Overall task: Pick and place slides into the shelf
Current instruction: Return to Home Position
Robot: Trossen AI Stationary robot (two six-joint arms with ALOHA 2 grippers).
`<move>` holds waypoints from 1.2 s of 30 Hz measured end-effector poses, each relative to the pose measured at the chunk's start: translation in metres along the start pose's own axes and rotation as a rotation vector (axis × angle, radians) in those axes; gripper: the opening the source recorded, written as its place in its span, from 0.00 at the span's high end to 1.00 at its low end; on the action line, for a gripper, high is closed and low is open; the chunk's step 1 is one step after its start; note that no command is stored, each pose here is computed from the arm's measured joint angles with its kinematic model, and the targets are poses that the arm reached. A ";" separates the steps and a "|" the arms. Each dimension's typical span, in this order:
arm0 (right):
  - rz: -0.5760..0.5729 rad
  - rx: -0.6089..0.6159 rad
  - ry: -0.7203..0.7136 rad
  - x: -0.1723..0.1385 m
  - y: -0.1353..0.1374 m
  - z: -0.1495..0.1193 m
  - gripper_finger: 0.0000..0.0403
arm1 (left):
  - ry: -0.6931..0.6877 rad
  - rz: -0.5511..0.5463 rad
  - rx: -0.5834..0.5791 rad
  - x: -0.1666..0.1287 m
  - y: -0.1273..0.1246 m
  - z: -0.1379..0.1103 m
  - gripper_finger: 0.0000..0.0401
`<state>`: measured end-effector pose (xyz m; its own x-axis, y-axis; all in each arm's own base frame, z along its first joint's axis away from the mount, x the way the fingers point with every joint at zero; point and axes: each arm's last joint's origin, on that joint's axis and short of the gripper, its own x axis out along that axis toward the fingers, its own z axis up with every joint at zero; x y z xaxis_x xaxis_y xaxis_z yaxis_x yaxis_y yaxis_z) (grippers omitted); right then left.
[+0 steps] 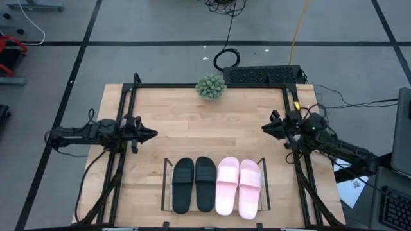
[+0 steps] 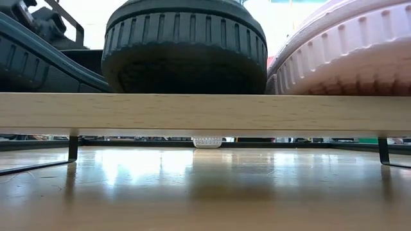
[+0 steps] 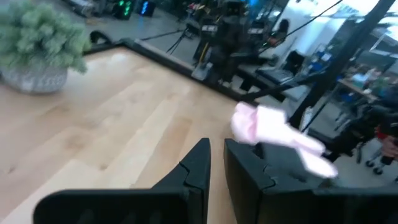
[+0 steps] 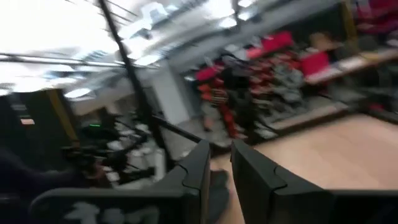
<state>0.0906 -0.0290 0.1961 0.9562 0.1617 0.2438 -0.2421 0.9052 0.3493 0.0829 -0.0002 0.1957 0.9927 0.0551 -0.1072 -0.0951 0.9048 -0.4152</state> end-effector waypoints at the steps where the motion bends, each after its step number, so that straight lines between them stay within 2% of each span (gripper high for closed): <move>1: -0.036 0.000 0.013 0.000 -0.002 -0.003 0.86 | 0.010 0.014 0.001 0.002 0.002 -0.004 0.88; 3: -0.097 0.018 0.049 0.001 -0.006 -0.009 0.86 | 0.027 0.025 0.003 0.005 0.005 -0.011 0.88; 6: -0.094 -0.014 0.070 0.001 -0.005 -0.011 0.86 | 0.021 0.019 -0.007 0.011 0.009 -0.021 0.88; 10: -0.101 -0.030 0.085 0.001 -0.006 -0.013 0.86 | 0.001 -0.019 0.021 0.013 0.008 -0.022 0.88; 14: -0.175 -0.034 0.095 0.001 -0.009 -0.016 0.86 | 0.012 -0.030 0.025 0.013 0.008 -0.022 0.88; 17: -0.157 -0.073 0.075 0.001 -0.007 -0.014 0.86 | 0.009 -0.022 0.025 0.013 0.008 -0.022 0.88; 22: -0.153 -0.055 0.128 0.001 -0.009 -0.018 0.86 | -0.008 0.010 0.064 0.013 0.009 -0.021 0.88; 30: -0.197 -0.241 0.154 0.002 -0.012 -0.020 0.86 | -0.016 0.030 0.116 0.013 0.010 -0.021 0.88; 36: -0.257 -0.221 0.135 0.001 -0.014 -0.020 0.86 | -0.016 0.031 0.114 0.013 0.010 -0.021 0.88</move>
<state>0.0986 -0.0338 0.1738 0.9979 -0.0445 0.0464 0.0356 0.9837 0.1760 0.0937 0.0005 0.1711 0.9906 0.0897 -0.1034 -0.1175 0.9446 -0.3065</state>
